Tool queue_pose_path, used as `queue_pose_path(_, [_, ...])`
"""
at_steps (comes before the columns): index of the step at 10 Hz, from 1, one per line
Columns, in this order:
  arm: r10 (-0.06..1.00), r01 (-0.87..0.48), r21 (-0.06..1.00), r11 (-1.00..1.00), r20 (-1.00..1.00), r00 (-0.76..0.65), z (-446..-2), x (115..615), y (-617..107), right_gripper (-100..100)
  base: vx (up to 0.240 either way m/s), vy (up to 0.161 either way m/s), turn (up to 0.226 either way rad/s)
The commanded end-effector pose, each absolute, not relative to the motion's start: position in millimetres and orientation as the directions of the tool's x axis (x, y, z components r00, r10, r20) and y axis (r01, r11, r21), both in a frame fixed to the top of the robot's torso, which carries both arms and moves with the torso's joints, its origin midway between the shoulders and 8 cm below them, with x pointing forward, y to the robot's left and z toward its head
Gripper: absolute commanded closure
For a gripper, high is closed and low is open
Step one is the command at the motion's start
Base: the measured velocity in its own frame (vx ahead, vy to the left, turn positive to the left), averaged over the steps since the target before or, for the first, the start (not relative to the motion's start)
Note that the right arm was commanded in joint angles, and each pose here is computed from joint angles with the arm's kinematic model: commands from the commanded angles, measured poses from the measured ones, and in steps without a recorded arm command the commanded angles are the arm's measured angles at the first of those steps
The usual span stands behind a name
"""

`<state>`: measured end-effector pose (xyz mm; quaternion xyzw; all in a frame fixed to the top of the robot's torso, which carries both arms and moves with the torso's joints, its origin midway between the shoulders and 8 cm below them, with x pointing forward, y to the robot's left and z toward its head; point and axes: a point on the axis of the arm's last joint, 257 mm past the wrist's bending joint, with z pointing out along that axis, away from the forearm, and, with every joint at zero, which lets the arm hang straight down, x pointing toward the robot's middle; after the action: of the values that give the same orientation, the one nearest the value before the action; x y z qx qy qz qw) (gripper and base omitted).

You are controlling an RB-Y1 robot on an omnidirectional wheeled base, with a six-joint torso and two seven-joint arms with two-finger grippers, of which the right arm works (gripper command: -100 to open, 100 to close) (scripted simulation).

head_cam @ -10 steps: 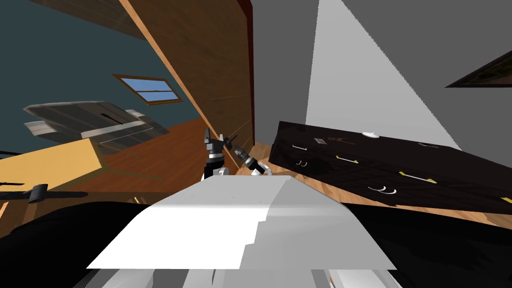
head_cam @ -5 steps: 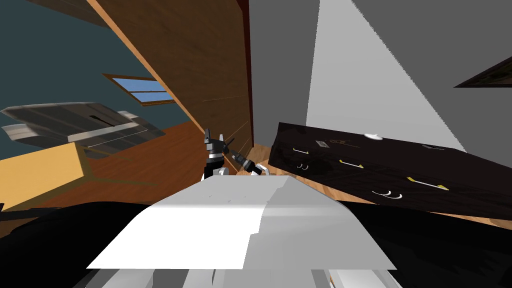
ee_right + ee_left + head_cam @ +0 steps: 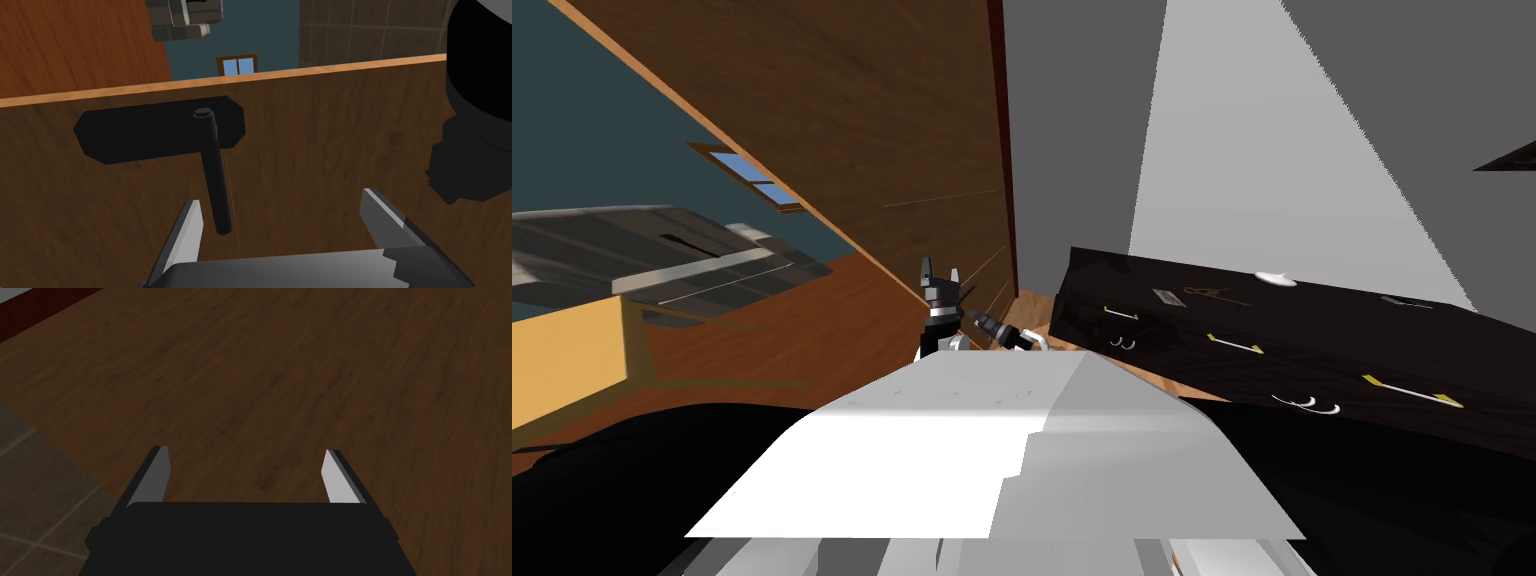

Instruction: Push the door open

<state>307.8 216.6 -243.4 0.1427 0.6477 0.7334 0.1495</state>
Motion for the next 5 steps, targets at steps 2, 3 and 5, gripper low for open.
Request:
queue_pose_path(2, [0.370,-0.016,0.998,-0.067,0.010,-0.929,-265.2,298.9,220.4,-100,0.170,-0.016,-0.022])
queue_pose_path(3, [0.357,-0.010,0.999,-0.045,0.007,-0.934,-274.4,295.3,222.1,-100,0.174,-0.020,-0.032])
queue_pose_path(5, [0.337,-0.002,1.000,-0.012,0.002,-0.941,-287.8,290.4,223.8,-100,0.189,-0.017,-0.017])
